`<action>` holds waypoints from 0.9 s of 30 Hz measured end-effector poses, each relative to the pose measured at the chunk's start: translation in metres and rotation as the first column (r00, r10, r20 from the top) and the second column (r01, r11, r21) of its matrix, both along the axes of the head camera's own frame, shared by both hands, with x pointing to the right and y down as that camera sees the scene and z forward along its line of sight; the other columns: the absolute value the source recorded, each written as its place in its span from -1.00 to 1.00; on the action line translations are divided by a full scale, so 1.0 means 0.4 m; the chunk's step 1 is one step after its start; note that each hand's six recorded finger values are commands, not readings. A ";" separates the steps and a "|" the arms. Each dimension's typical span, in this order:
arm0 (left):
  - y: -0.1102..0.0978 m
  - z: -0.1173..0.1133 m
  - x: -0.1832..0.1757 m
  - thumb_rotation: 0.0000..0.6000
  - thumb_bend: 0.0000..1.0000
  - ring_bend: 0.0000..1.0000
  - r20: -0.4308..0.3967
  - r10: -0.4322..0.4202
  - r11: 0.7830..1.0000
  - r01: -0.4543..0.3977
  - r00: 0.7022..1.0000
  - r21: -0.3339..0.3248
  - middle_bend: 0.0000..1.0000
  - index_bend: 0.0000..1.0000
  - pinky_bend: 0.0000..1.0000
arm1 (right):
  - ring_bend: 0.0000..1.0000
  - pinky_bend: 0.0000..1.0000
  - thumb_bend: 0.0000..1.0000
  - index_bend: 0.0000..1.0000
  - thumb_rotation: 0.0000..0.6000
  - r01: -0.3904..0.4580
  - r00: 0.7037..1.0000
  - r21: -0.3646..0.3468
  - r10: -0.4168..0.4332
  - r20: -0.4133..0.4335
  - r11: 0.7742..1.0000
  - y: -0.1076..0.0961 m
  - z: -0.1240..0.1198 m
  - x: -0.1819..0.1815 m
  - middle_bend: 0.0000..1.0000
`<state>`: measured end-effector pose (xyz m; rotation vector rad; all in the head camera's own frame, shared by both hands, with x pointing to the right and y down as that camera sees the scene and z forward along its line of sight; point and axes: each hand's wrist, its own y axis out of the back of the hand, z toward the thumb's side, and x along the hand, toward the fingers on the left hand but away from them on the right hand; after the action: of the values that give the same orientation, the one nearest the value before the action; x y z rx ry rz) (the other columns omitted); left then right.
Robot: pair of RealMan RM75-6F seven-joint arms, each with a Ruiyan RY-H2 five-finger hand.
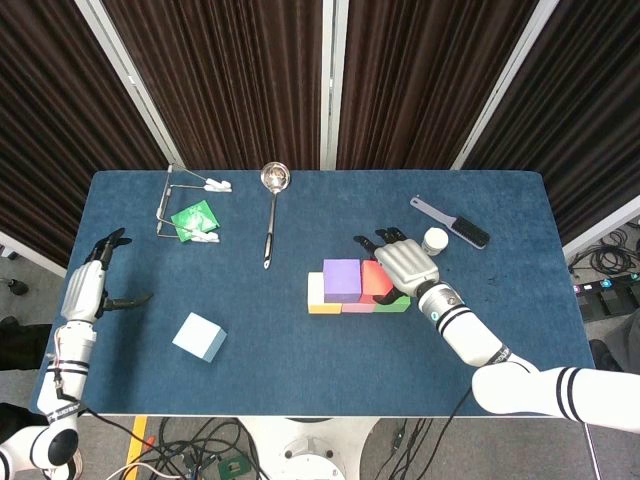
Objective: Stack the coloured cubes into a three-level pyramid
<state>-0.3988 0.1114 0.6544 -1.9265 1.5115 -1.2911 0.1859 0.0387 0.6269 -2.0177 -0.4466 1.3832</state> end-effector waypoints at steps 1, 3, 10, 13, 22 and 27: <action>0.001 0.000 0.000 1.00 -0.97 -0.94 0.000 0.000 1.000 0.000 1.000 -0.001 -0.69 -0.87 -0.72 | -1.00 -1.00 -0.76 -1.00 1.00 0.000 1.000 0.000 0.000 0.001 1.000 0.000 0.000 0.000 -0.35; 0.001 0.001 -0.001 1.00 -0.97 -0.94 0.000 -0.001 1.000 0.001 1.000 -0.002 -0.69 -0.87 -0.72 | -1.00 -1.00 -0.77 -1.00 1.00 -0.001 1.000 -0.001 0.001 0.003 1.000 0.000 0.000 -0.001 -0.38; 0.000 -0.003 0.000 1.00 -0.97 -0.94 -0.002 0.000 1.000 0.000 1.000 0.002 -0.69 -0.87 -0.72 | -1.00 -1.00 -0.80 -1.00 1.00 -0.011 1.000 -0.004 0.011 0.022 1.000 -0.001 -0.010 -0.001 -0.47; -0.002 -0.005 0.002 1.00 -0.97 -0.94 -0.003 0.003 1.000 -0.003 1.000 0.004 -0.69 -0.87 -0.72 | -1.00 -1.00 -0.81 -1.00 1.00 -0.013 0.999 -0.013 0.013 0.029 1.000 0.002 -0.016 0.002 -0.48; -0.001 -0.007 0.010 1.00 -0.97 -0.94 -0.003 0.010 1.000 -0.010 1.000 0.004 -0.69 -0.87 -0.72 | -1.00 -1.00 -0.82 -1.00 1.00 -0.016 1.000 -0.010 0.017 0.026 1.000 0.004 -0.023 0.016 -0.45; -0.001 -0.004 0.011 1.00 -0.97 -0.94 0.000 0.012 1.000 -0.012 1.000 0.002 -0.69 -0.87 -0.72 | -1.00 -1.00 -0.82 -1.00 1.00 -0.019 1.000 -0.007 0.019 0.009 1.000 0.004 -0.016 0.021 -0.41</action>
<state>-0.3945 0.1111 0.6527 -1.9313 1.4984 -1.2839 0.1945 0.0404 0.6207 -2.0305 -0.4670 1.3894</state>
